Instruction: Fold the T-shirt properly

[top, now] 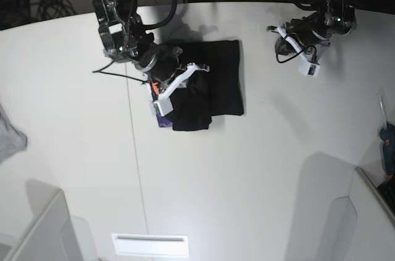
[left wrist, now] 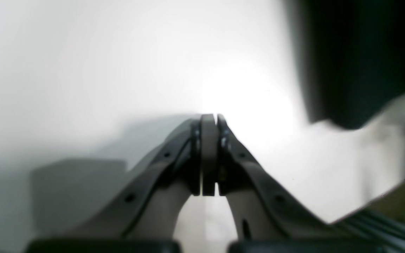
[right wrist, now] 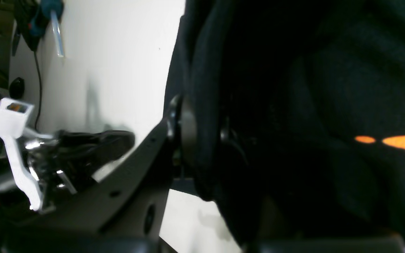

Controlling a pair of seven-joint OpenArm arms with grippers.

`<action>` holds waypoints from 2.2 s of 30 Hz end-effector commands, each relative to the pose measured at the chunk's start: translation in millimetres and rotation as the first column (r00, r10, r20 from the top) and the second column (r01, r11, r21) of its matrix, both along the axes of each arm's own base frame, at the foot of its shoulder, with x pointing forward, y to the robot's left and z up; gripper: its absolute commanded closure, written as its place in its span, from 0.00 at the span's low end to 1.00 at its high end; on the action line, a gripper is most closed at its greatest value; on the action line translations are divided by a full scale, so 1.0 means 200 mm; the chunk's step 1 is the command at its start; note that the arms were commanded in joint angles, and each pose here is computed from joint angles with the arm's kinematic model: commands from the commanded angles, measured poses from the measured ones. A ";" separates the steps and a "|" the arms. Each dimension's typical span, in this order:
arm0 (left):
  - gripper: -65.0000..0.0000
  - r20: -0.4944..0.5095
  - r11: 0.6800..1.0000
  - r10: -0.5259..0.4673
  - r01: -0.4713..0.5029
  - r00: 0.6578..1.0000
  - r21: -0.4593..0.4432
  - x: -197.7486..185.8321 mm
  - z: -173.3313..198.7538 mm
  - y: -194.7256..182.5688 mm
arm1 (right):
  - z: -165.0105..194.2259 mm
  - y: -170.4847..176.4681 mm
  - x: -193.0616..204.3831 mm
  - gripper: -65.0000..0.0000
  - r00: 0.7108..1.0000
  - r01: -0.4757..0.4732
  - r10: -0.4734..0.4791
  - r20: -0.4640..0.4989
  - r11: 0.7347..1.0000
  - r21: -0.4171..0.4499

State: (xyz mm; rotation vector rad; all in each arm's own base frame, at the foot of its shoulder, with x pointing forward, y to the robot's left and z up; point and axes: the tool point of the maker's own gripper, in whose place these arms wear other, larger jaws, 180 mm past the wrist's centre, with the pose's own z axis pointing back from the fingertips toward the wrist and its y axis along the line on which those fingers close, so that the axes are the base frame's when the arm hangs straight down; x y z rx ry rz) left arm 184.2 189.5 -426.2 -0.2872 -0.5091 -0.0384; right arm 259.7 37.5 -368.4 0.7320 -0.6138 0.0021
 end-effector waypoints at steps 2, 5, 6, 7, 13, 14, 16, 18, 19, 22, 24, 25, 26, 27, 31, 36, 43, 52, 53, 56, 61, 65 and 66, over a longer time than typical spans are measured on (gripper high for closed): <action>1.00 0.031 0.999 0.016 -0.017 0.999 0.033 0.03 0.06 0.07 | 0.06 0.02 0.03 1.00 0.999 0.003 -0.004 0.039 1.000 0.028; 1.00 0.043 0.997 0.061 -0.063 0.997 0.055 0.04 0.08 0.16 | 0.06 0.02 0.03 0.83 0.999 0.003 -0.004 0.035 1.000 0.029; 1.00 0.050 0.995 0.076 -0.079 0.996 0.062 0.04 0.09 0.19 | 0.06 0.02 0.03 0.74 0.999 0.003 -0.004 0.034 1.000 0.029; 1.00 0.055 0.993 0.090 -0.094 0.994 0.069 0.04 0.10 0.22 | 0.05 0.02 0.02 0.67 1.000 0.003 -0.004 0.029 1.000 0.030; 1.00 0.092 0.978 0.170 -0.179 0.981 0.105 0.06 0.16 0.39 | 0.07 0.02 -0.01 0.60 0.999 0.003 -0.004 0.032 0.999 0.038; 1.00 0.098 0.975 0.181 -0.191 0.979 0.110 0.06 0.16 0.41 | 0.07 0.02 -0.01 0.60 0.999 0.001 -0.002 0.033 0.999 0.039; 1.00 0.094 0.971 0.196 -0.206 0.976 0.119 0.04 0.17 0.44 | 0.07 0.03 -0.01 0.60 0.999 0.000 -0.001 0.035 0.999 0.038; 1.00 0.097 0.969 0.204 -0.215 0.974 0.123 0.03 0.17 0.46 | 0.08 0.07 -0.03 0.60 0.999 -0.033 0.031 0.039 0.999 0.042; 1.00 0.096 0.969 0.204 -0.215 0.974 0.123 0.03 0.17 0.46 | 0.08 0.10 -0.04 0.61 0.998 -0.049 0.048 0.040 0.998 0.043; 1.00 0.097 0.968 0.205 -0.216 0.974 0.124 0.03 0.17 0.46 | 0.09 0.16 -0.07 0.61 0.995 -0.091 0.089 0.049 0.995 0.044; 1.00 0.097 0.968 0.205 -0.216 0.974 0.124 0.03 0.17 0.46 | 0.09 0.17 -0.08 0.61 0.996 -0.089 0.088 0.036 0.996 0.032; 1.00 0.095 0.968 0.206 -0.217 0.974 0.124 0.03 0.17 0.46 | 0.10 0.18 -0.07 0.61 0.995 -0.093 0.092 0.037 0.995 0.027; 1.00 0.093 0.968 0.208 -0.218 0.974 0.123 0.03 0.16 0.46 | 0.11 0.20 -0.07 0.61 0.994 -0.105 0.104 0.039 0.994 0.026; 1.00 0.086 0.968 0.211 -0.221 0.974 0.123 0.02 0.15 0.47 | 0.12 0.23 -0.06 0.61 0.992 -0.116 0.115 0.042 0.993 0.023; 1.00 0.077 0.967 0.217 -0.226 0.973 0.122 0.01 0.14 0.47 | 0.12 0.28 -0.06 0.61 0.982 -0.180 0.180 0.062 0.984 -0.006; 1.00 0.091 0.955 0.253 -0.264 0.963 0.136 0.01 0.16 0.55 | 0.05 0.37 -0.06 0.61 0.969 -0.242 0.244 0.038 0.969 -0.050; 1.00 0.120 0.935 0.302 -0.318 0.946 0.155 0.00 0.21 0.65 | 0.05 0.52 -0.11 0.61 0.925 -0.368 0.376 0.059 0.922 -0.119; 1.00 0.109 0.903 0.381 -0.395 0.918 0.170 -0.07 0.19 0.79 | 0.22 0.58 -0.13 0.61 0.888 -0.411 0.438 0.143 0.893 -0.183; 1.00 0.106 0.904 0.379 -0.392 0.919 0.171 -0.08 0.18 0.80 | 0.24 0.53 -0.12 0.65 0.899 -0.385 0.413 0.149 0.905 -0.182; 1.00 0.100 0.921 0.337 -0.350 0.936 0.172 -0.14 0.17 0.86 | 0.30 0.36 -0.04 1.00 0.932 -0.282 0.315 0.180 0.941 -0.186; 1.00 0.084 0.920 0.340 -0.350 0.937 0.177 -0.24 0.14 0.95 | 0.37 0.05 0.17 1.00 0.968 -0.083 0.122 0.217 0.980 -0.180; 1.00 0.079 0.916 0.340 -0.349 0.937 0.195 -0.29 0.15 0.96 | 0.36 -0.09 0.28 1.00 0.969 -0.027 0.076 0.237 0.979 -0.202; 1.00 0.083 0.917 0.336 -0.346 0.938 0.198 -0.28 0.16 0.96 | 0.33 -0.11 0.30 1.00 0.972 -0.018 0.066 0.227 0.978 -0.209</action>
